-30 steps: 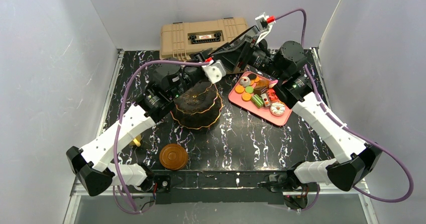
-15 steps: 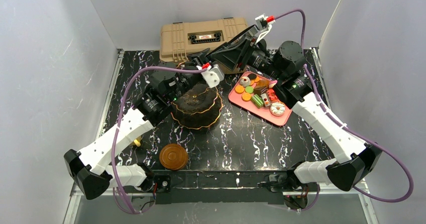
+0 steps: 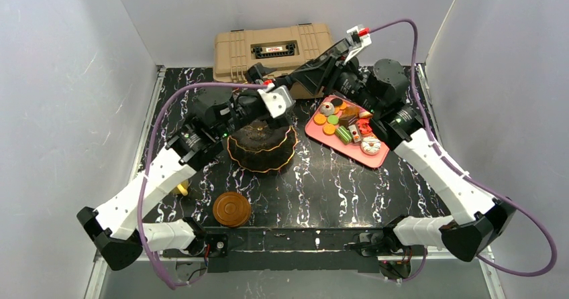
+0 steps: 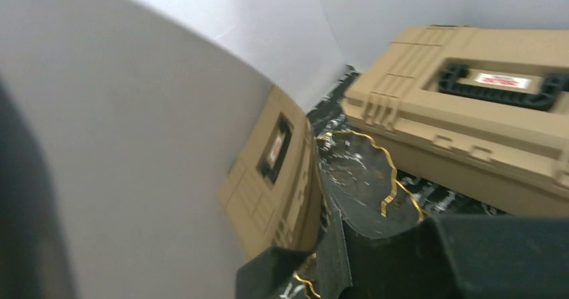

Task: Serve the afternoon tea
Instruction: Pick up the desert from the tray.

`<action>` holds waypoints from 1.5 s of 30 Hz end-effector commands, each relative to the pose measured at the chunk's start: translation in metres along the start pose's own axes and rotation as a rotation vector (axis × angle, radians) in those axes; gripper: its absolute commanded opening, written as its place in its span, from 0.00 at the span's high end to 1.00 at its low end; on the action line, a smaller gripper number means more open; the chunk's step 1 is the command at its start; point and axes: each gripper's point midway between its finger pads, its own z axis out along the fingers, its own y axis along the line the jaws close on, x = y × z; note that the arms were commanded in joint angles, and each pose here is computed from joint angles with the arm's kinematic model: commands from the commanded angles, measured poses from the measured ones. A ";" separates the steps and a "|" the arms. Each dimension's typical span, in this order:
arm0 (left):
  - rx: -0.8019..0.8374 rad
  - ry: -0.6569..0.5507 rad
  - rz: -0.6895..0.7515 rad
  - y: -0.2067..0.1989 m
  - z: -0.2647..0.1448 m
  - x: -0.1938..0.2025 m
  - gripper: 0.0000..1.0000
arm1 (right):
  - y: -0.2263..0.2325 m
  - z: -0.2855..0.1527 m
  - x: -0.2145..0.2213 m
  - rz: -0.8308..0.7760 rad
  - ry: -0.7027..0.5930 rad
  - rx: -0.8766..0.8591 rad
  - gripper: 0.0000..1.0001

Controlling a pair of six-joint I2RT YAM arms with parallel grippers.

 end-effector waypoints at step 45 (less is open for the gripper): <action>-0.377 0.661 -1.001 0.099 -0.158 0.159 0.02 | -0.220 -0.148 0.089 -0.544 0.087 1.003 0.27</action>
